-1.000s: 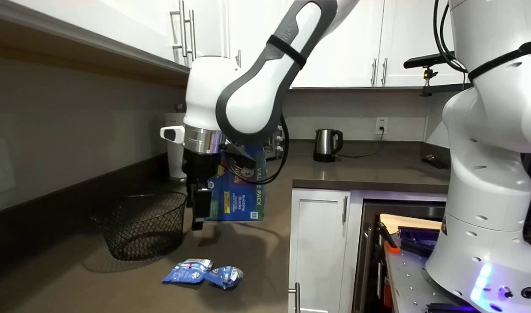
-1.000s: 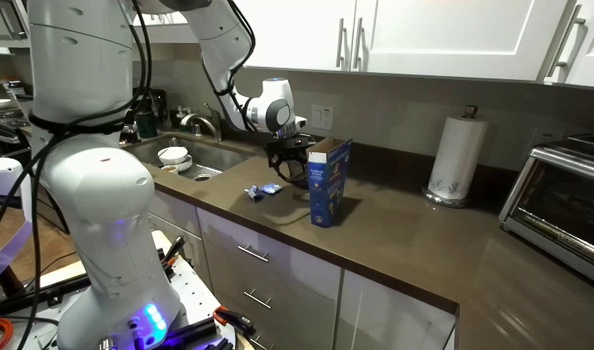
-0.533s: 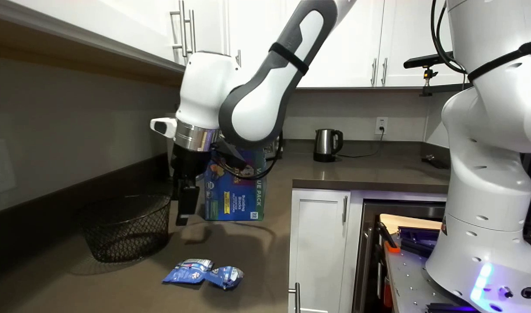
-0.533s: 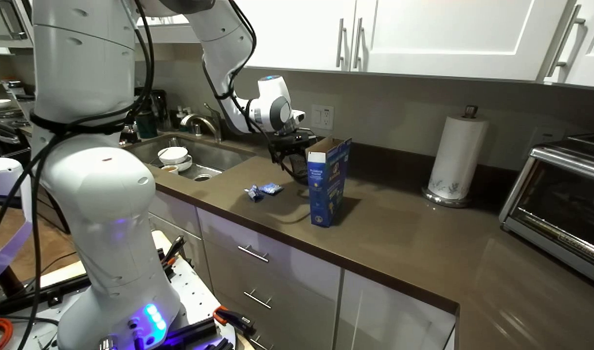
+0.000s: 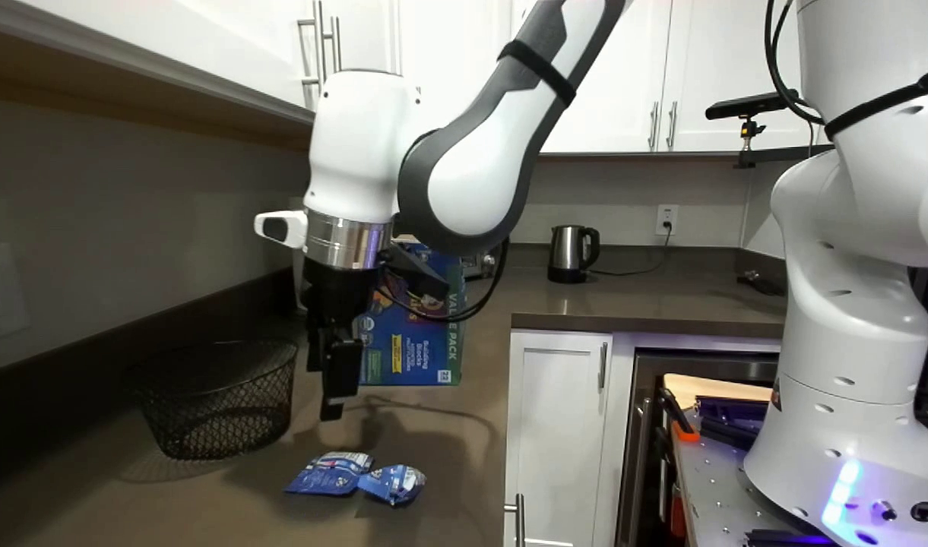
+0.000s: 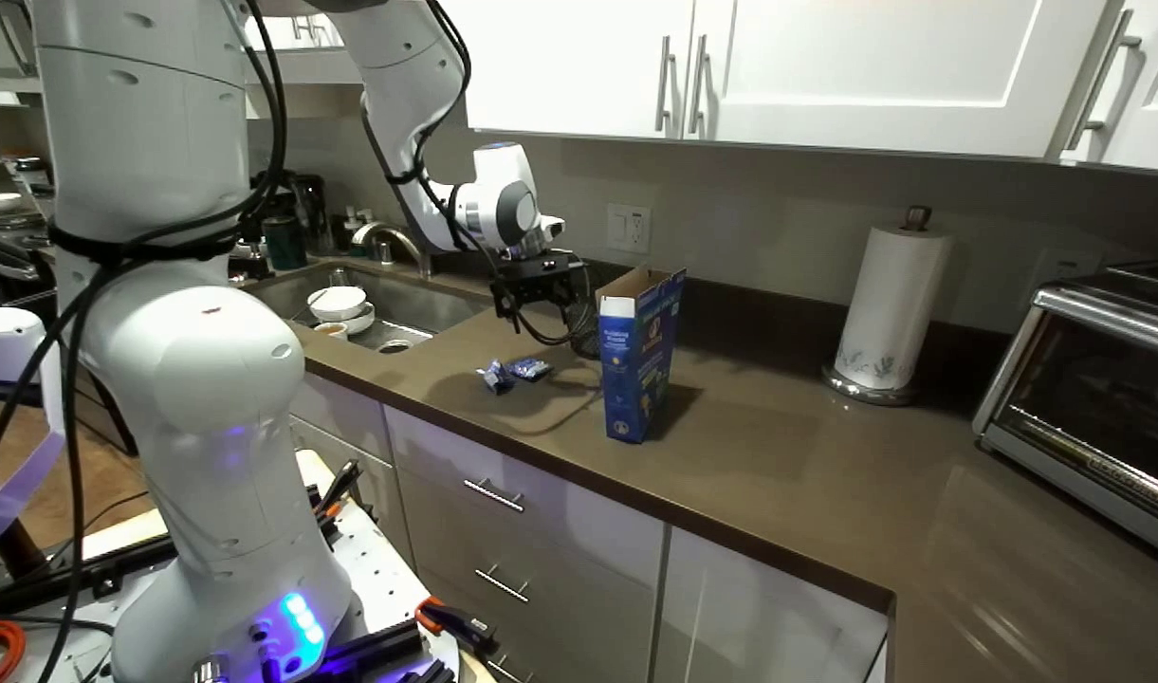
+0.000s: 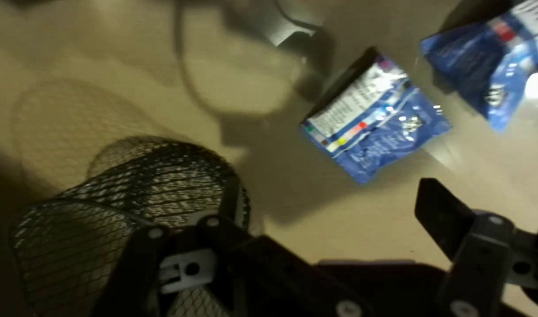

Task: Move the black basket backwards

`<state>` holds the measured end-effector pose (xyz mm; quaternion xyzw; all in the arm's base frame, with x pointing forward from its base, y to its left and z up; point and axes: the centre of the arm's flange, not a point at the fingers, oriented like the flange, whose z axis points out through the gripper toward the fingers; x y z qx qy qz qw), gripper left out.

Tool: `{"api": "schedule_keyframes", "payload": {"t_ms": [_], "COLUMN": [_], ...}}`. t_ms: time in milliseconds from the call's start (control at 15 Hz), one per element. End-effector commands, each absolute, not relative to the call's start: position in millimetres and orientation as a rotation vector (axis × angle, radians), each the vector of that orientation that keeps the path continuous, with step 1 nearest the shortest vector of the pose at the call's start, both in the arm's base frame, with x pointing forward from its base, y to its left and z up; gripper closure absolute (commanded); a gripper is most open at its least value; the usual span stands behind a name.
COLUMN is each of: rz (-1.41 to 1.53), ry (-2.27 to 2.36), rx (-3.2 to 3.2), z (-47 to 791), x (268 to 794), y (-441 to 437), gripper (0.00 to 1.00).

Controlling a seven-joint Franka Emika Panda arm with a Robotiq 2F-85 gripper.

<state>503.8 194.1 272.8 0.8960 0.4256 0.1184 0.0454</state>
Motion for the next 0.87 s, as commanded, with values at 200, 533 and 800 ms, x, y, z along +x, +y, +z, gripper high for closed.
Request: {"api": "schedule_keyframes", "payload": {"t_ms": [200, 533, 800], "rz": [0.070, -0.122, -0.219], "ry": [1.364, 1.411, 1.447], "rx": [2.847, 2.868, 2.873], "z": [331.8, 366.4, 380.8], "x": [427.8, 398.1, 384.9], "y": [206.1, 206.7, 203.9], "gripper": [0.00, 0.00, 0.00]}}
